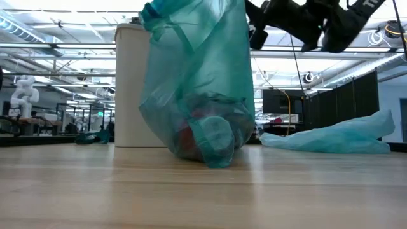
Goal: Place trash/remove bag and relplace
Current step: Close the blue trash bag
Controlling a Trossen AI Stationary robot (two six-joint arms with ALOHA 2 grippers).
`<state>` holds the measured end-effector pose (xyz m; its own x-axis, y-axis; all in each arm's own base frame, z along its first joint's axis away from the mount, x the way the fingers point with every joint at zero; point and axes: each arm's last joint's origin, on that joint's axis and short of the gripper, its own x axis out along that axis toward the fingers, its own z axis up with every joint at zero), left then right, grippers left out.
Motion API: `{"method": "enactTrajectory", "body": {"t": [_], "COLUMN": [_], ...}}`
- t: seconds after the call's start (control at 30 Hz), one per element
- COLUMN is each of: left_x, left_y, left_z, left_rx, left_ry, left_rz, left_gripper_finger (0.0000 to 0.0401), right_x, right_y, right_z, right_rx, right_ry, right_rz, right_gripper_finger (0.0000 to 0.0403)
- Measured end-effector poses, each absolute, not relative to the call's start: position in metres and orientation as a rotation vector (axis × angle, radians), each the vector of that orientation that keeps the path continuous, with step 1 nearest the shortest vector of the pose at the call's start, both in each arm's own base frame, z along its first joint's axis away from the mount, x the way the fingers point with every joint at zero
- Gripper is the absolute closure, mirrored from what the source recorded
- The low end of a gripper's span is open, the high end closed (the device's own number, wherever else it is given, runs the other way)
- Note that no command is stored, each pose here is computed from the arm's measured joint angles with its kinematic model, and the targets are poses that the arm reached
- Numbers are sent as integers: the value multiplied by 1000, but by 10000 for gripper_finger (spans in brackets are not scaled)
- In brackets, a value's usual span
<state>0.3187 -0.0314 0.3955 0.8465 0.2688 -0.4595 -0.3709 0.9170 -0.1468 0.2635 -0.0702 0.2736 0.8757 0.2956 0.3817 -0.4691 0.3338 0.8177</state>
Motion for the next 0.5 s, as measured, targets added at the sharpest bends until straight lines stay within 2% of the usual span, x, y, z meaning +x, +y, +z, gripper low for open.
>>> {"method": "enactTrajectory", "body": {"t": [0.13,0.5], "left_x": [319,321], "left_y": [-29,-27], "left_z": [396,398], "left_rx": [-240,-250], "left_ry": [449,424], "left_rz": [337,335], "left_gripper_finger": [401,401], "right_x": [261,272], "right_y": [-66,-55], "right_z": [275,281], "right_rx": [1133,1123], "right_ry": [-218,-144], "right_rz": [520,543], "right_gripper_finger": [271,295]}}
